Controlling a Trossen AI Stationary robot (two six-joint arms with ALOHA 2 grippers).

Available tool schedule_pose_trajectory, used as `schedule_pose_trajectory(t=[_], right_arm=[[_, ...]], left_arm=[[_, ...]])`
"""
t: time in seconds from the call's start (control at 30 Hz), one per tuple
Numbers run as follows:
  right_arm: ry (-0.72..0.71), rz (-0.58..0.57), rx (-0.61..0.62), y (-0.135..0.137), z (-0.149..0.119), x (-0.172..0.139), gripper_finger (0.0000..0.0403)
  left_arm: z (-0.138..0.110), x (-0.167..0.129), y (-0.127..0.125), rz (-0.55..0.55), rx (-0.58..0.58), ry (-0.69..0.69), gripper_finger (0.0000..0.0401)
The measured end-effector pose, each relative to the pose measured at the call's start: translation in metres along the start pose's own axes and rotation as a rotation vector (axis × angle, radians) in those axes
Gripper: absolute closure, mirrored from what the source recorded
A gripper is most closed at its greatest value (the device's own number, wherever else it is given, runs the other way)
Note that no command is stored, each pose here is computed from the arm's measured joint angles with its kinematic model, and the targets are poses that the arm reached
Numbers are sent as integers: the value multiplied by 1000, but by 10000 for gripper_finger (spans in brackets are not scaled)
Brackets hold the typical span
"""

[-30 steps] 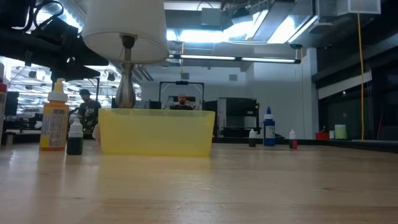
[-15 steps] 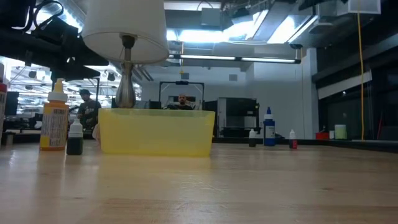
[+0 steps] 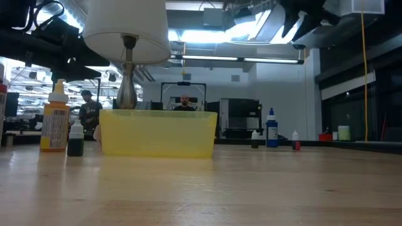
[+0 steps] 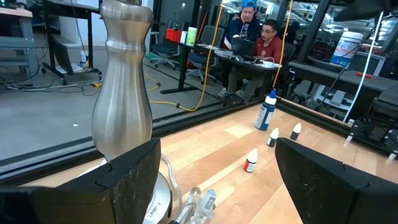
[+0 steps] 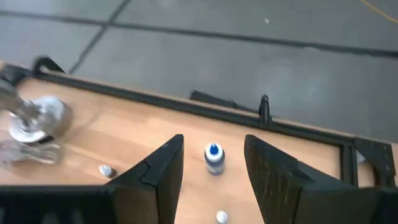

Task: Pick & Place food coloring
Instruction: Put the red food coloring bottle into the yellow bin

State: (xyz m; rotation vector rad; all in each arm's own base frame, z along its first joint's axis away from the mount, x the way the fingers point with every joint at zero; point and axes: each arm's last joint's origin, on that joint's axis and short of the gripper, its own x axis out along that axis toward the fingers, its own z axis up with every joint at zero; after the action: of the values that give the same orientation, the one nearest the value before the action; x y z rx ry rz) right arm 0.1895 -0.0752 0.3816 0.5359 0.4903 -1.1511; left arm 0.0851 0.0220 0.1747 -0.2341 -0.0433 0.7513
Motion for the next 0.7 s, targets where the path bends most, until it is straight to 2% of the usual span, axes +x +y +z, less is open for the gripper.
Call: schedule_pose_trajectory(t=[0.27, 0.7], right_arm=[[137, -76, -56, 4, -4, 30, 232], [220, -149, -195, 27, -14, 80, 232]], left_arm=[[0, 0, 0, 0, 0, 0, 90], [0, 0, 0, 0, 0, 0, 88]])
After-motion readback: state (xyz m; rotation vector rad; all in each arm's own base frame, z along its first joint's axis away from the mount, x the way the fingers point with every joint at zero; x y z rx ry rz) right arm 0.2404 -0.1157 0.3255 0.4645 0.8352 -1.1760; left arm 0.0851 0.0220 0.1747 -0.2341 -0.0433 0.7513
